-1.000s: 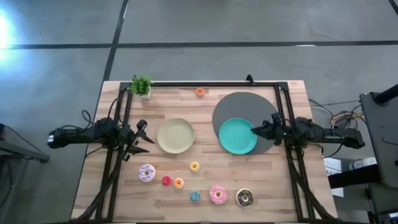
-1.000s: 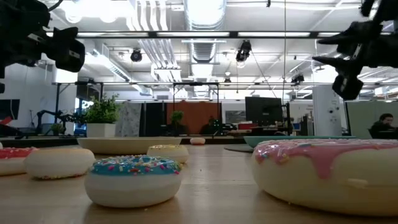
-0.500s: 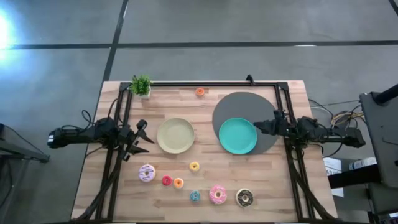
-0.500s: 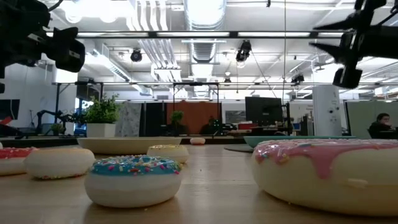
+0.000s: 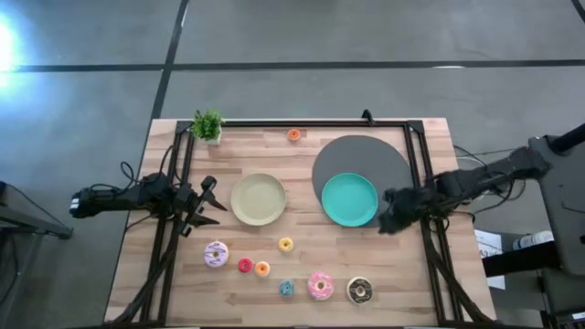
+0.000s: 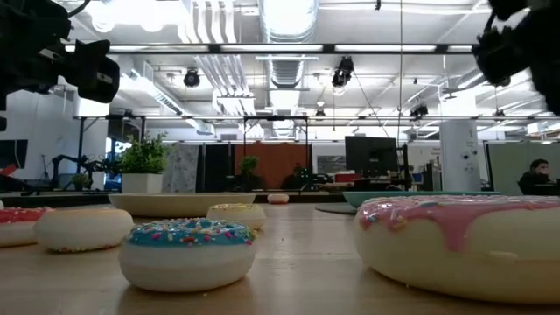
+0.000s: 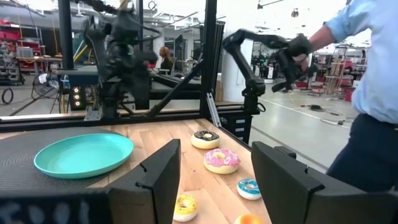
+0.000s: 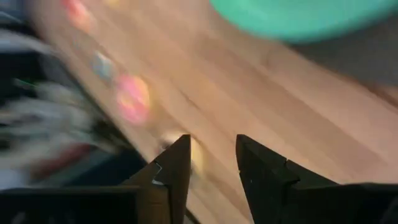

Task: Pick & Place donuts
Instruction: Put the large black donut on the blue plate

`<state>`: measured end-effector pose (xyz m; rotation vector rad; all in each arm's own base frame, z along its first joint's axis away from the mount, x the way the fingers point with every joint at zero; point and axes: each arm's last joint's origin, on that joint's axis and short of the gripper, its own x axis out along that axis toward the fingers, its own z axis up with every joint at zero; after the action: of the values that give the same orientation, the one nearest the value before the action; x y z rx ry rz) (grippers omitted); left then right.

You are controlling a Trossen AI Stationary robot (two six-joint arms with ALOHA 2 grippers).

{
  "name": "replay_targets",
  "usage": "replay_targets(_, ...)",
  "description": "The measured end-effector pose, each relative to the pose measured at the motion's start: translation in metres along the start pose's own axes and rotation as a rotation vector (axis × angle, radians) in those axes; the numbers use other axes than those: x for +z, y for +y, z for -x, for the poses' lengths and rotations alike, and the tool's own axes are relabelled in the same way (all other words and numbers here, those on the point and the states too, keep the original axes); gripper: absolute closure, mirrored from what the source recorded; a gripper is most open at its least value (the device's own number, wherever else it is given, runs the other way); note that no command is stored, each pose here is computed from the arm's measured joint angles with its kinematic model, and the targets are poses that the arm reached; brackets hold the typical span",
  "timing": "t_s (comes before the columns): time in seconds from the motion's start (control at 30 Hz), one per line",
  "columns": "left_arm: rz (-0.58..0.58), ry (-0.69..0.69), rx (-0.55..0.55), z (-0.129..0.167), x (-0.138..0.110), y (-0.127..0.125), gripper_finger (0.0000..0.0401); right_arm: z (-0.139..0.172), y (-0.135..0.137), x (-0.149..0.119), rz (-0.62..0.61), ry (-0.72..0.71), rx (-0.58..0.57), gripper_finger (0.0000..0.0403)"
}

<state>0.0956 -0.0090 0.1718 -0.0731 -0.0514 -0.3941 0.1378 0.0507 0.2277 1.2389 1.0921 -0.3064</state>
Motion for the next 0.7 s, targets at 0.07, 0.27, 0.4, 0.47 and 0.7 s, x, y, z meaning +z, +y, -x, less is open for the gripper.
replay_targets(0.07, 0.000, 0.000, 0.000, 0.000, 0.000, 0.000, 0.0229, -0.009, 0.015, -0.007, 0.030, 0.051, -0.052, 0.0265)
replay_targets(0.27, 0.001, 0.002, 0.000, 0.000, 0.000, 0.000, 0.0229, -0.045, 0.058, -0.038, 0.129, 0.100, -0.118, 0.0199)
replay_targets(0.4, 0.001, 0.002, 0.000, 0.000, 0.000, 0.000, 0.0229, -0.083, 0.076, -0.062, 0.218, 0.123, -0.202, 0.0154)
replay_targets(0.47, 0.001, 0.002, 0.000, 0.000, 0.000, 0.000, 0.0229, -0.102, 0.083, -0.072, 0.276, 0.142, -0.239, 0.0141)
replay_targets(0.7, 0.001, 0.003, 0.000, 0.000, 0.000, 0.000, 0.0229, -0.147, 0.092, -0.082, 0.370, 0.141, -0.384, 0.0151)
